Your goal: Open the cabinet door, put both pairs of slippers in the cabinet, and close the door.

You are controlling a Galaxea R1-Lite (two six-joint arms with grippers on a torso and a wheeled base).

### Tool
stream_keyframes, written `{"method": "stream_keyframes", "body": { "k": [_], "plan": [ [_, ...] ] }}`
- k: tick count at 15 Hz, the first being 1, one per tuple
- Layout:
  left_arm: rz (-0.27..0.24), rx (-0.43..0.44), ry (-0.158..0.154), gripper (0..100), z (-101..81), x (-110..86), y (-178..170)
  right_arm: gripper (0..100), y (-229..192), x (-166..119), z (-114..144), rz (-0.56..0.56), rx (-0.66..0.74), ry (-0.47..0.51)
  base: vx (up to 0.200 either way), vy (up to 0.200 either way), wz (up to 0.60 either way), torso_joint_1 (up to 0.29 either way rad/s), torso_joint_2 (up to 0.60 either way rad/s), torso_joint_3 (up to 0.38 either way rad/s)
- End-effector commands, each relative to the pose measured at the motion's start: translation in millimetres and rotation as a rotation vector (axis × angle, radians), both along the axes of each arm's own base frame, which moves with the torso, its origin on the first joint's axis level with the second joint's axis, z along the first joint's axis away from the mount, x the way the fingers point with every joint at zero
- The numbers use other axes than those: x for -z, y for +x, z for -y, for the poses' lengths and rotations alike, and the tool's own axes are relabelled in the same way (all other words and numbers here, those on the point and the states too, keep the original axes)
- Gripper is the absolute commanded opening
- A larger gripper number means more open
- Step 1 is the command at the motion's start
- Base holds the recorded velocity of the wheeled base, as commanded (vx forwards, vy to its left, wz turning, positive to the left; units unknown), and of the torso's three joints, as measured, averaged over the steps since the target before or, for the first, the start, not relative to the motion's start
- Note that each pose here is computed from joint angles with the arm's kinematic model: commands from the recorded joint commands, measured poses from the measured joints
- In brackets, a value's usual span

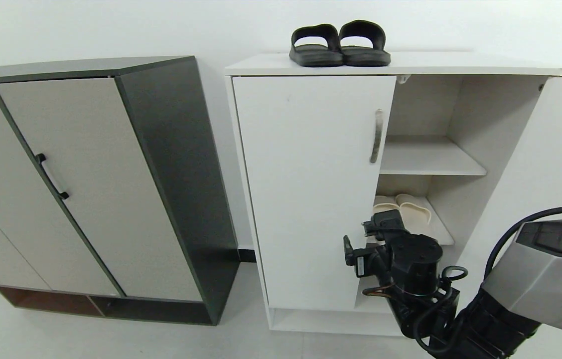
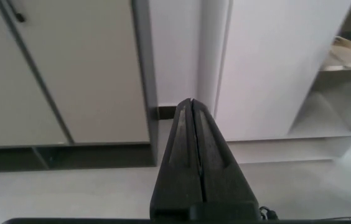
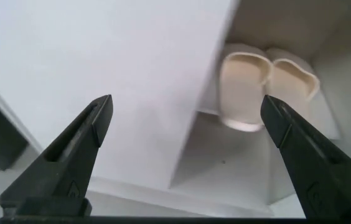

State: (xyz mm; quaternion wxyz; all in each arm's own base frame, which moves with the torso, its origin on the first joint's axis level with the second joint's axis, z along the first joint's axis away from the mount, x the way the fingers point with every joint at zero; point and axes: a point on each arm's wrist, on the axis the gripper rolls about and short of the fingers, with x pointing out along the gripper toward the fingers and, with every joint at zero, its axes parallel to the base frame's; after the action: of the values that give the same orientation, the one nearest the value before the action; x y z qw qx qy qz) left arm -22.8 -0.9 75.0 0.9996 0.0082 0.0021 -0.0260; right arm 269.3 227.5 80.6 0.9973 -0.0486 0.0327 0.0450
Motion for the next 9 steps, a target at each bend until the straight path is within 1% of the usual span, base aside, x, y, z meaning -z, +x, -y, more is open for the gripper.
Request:
{"method": "stream_keyframes", "body": {
  "k": [1, 3, 5, 9],
  "plan": [
    [-0.001, 0.000, 0.000, 0, 0.0, 0.0, 0.1, 100, -3.4, -9.5, 0.9, 0.023, -0.022, 0.023, 0.000, 0.000, 0.00, 0.000, 0.00, 0.000],
    [-0.001, 0.000, 0.000, 0, 0.0, 0.0, 0.1, 100, -11.2, -10.8, 4.0, 0.016, -0.075, 0.021, 0.000, 0.000, 0.00, 0.000, 0.00, 0.000],
    [-0.001, 0.000, 0.000, 0, 0.0, 0.0, 0.1, 100, -11.8, -9.4, 4.6, 0.014, -0.076, 0.006, 0.000, 0.000, 0.00, 0.000, 0.00, 0.000],
    [-0.001, 0.000, 0.000, 0, 0.0, 0.0, 0.1, 100, -11.7, -9.0, 4.5, 0.014, -0.078, 0.006, 0.000, 0.000, 0.00, 0.000, 0.00, 0.000]
  ]
}}
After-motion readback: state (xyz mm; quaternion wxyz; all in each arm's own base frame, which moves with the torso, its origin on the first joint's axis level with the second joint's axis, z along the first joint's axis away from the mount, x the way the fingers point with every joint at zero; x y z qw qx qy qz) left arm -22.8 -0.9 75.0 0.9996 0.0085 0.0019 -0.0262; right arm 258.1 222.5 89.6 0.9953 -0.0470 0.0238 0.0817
